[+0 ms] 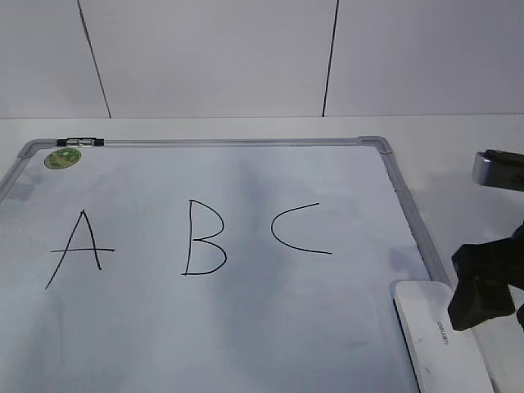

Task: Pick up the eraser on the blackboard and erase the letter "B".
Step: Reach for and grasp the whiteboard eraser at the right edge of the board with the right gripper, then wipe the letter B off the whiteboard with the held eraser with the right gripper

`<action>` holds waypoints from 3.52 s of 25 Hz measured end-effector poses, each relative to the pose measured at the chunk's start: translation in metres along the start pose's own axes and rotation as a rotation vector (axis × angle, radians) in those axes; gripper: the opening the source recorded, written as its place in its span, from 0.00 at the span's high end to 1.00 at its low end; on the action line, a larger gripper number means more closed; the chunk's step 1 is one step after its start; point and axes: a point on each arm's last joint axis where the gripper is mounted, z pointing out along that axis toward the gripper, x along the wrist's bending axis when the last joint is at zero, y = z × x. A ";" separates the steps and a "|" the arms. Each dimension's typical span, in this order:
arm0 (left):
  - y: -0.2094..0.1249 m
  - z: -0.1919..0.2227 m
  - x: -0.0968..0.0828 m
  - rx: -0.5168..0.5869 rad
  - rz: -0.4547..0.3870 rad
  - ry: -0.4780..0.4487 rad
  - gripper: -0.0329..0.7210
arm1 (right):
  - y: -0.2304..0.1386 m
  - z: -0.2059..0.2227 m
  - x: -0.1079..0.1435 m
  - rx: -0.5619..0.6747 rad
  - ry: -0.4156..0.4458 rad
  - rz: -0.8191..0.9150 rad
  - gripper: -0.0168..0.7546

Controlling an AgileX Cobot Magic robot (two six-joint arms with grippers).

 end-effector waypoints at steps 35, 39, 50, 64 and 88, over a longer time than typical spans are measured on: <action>0.000 0.000 0.000 0.000 -0.005 -0.005 0.94 | 0.023 0.034 0.024 -0.009 -0.040 -0.026 0.22; 0.000 0.000 0.000 -0.001 -0.007 -0.008 0.94 | 0.023 0.034 0.024 -0.007 -0.041 -0.027 0.18; 0.000 0.000 0.000 0.001 -0.007 -0.010 0.94 | 0.021 0.053 0.025 0.102 -0.057 -0.011 0.15; 0.000 0.000 0.000 0.000 -0.009 -0.012 0.94 | 0.022 0.054 0.026 0.095 -0.053 -0.009 0.16; 0.000 0.000 0.000 -0.001 -0.014 -0.016 0.94 | 0.024 0.069 0.024 0.154 -0.083 -0.011 0.27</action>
